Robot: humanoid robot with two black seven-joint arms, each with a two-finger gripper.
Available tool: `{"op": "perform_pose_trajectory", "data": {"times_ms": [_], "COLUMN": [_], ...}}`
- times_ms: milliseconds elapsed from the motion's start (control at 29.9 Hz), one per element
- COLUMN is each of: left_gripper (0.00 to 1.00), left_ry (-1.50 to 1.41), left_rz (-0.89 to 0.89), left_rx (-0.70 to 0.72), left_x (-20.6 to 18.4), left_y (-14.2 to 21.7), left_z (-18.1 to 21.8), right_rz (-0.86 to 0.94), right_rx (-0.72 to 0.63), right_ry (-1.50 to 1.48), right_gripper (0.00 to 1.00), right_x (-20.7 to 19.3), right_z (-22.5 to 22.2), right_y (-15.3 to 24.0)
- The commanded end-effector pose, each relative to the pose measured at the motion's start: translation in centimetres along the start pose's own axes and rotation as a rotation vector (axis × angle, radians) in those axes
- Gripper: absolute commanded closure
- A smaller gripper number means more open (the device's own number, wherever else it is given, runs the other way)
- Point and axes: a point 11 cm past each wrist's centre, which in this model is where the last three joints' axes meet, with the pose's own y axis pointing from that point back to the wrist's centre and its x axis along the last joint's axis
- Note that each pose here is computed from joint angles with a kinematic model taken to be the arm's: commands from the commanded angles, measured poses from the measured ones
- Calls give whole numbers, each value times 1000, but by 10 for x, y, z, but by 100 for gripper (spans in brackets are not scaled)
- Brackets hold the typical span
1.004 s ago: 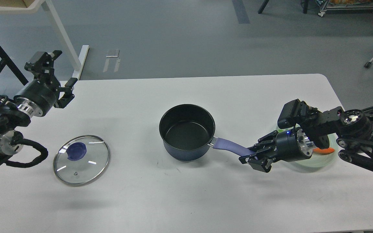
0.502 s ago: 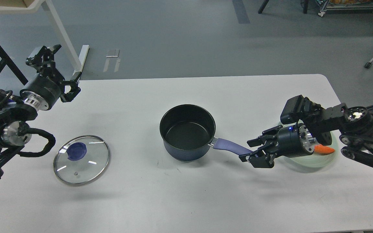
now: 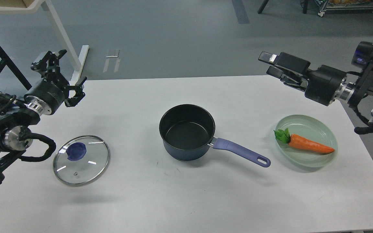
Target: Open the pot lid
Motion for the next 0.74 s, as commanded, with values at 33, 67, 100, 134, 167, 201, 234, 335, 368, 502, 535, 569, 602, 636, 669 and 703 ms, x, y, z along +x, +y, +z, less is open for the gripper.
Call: {"op": "perform_pose_trajectory", "data": {"times_ms": [33,67,100,134,167,201,234,335,368,502,535,569,602,636,669,703], "left_gripper": [1,1,1,1,1,1,1,1,1,1,1,1,1,1,1,1], "left_ry": [9,10,11,15,16,17,19,21,21,21,22,21,21,21,22,22], "left_rz": [-11,-12,-12,-15,-18,-20,-19,-21,-21,-21,-22,-21,-21,-21,-22,-22], "left_rx": [-1,-2,-3,-6,-6,-8,-8,-9,-9,-9,-9,-9,-9,-11,-11,-12], "left_x": [-1,-1,-1,-1,-2,-2,-2,-3,-3,-3,-3,-3,-3,-3,-3,-3], "left_y": [0,1,0,0,0,0,0,0,0,0,-1,0,0,0,0,-1], "left_z": [0,0,1,2,2,2,2,2,2,2,2,2,2,3,3,3], "right_rz": [254,288,329,367,394,426,449,479,485,476,473,473,472,473,472,469], "right_rx": [37,52,67,78,84,86,87,96,100,101,102,101,101,103,102,102], "right_ry": [-313,-365,-430,-489,-538,-586,-620,-663,-672,-679,-679,-680,-681,-683,-683,-684], "right_gripper": [1,1,1,1,1,1,1,0,0,0,0,0,0,0,0,0], "right_x": [2,2,2,3,2,3,4,7,8,5,5,4,4,4,3,2], "right_z": [17,19,23,28,32,37,42,45,45,45,44,45,45,44,45,45], "right_y": [-4,-4,-2,1,2,5,7,9,9,8,8,8,7,7,7,7]}}
